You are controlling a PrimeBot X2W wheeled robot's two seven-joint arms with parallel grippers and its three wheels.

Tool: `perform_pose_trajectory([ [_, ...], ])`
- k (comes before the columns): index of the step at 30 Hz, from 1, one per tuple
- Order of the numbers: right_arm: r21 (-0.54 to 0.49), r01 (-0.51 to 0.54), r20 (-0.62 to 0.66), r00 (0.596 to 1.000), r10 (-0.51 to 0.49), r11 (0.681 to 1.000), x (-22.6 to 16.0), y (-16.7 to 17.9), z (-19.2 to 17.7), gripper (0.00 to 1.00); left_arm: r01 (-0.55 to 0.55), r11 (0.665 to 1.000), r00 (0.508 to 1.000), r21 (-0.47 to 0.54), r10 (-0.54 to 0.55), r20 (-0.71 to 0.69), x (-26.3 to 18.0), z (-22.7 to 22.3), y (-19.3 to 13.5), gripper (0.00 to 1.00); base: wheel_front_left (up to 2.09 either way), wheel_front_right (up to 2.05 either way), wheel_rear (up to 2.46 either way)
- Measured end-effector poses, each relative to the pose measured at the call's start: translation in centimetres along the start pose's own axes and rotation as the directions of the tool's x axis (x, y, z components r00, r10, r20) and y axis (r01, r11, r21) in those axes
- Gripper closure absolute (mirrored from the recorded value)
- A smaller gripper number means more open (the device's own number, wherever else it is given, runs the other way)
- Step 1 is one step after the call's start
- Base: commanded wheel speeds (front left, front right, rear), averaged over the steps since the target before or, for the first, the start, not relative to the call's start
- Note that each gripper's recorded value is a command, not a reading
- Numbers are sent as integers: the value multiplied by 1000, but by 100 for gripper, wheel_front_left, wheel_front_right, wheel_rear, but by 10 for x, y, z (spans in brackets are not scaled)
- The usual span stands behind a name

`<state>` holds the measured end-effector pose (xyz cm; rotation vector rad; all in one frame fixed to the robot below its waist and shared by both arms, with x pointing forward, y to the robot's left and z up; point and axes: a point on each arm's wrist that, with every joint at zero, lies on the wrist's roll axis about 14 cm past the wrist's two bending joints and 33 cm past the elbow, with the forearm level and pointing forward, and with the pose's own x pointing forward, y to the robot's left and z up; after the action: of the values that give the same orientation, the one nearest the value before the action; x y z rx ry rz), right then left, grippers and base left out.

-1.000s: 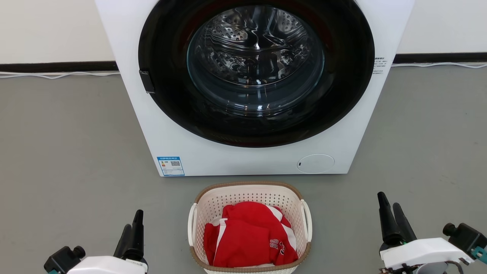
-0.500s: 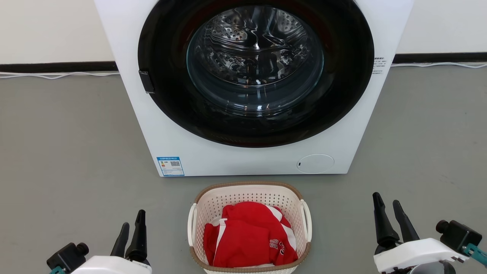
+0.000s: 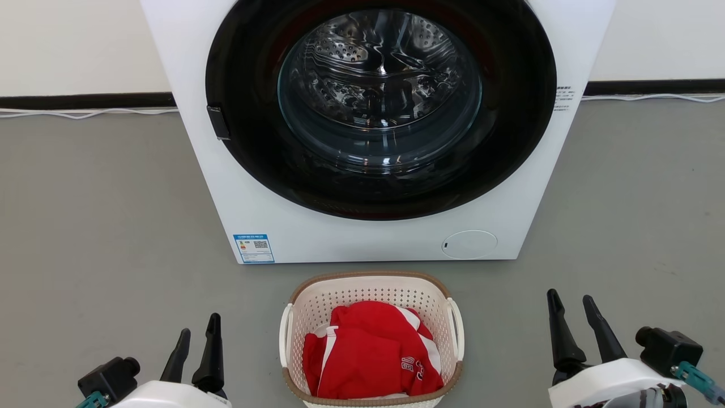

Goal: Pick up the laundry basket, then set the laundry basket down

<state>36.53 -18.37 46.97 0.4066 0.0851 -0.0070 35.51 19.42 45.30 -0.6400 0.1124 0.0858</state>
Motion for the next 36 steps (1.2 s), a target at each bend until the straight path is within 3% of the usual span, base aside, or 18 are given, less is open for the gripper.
perform_pose_trajectory([
  [19,-243,-46,4,999,48,969,0,8,-2,0,32,978,999,208,-34,8,-1,0,-2,0,0,0,0],
  [36,-447,-94,0,995,105,890,-1,16,-3,0,69,922,997,380,-78,9,-2,-1,-6,0,0,0,0],
])
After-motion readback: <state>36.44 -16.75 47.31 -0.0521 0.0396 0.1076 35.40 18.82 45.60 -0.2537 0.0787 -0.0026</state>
